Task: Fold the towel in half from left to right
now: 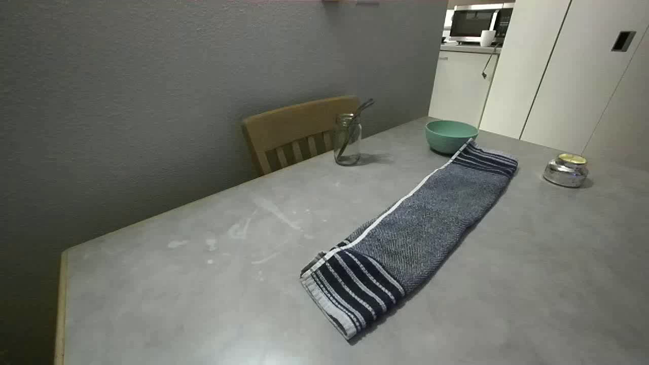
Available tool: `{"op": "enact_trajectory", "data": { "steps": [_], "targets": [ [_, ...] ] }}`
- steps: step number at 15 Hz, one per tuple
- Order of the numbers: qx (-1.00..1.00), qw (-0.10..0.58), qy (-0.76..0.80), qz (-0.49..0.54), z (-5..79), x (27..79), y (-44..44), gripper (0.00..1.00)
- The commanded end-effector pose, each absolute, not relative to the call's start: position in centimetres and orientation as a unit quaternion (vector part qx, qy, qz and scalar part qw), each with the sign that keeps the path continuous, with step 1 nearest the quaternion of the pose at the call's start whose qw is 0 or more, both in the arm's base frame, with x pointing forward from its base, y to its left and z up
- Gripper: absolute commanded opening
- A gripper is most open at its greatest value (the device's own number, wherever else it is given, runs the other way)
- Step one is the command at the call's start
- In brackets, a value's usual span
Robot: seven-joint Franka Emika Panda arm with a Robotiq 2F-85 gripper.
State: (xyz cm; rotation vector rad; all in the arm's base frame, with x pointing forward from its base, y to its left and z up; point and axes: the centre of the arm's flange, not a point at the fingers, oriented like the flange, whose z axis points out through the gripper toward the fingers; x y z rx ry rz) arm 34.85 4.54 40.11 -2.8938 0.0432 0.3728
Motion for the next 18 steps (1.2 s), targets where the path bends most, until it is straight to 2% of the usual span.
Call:
{"op": "enact_trajectory", "data": {
  "steps": [1, 7, 18],
  "targets": [
    [-0.986, 0.112, 0.015, 0.127, 40.1, 34.8, 4.5, 1.00],
    [-0.985, 0.114, 0.010, 0.130, 39.8, 35.4, 4.4, 1.00],
    [-0.965, 0.109, -0.062, 0.232, 33.7, 46.4, 9.5, 1.00]
  ]
}}
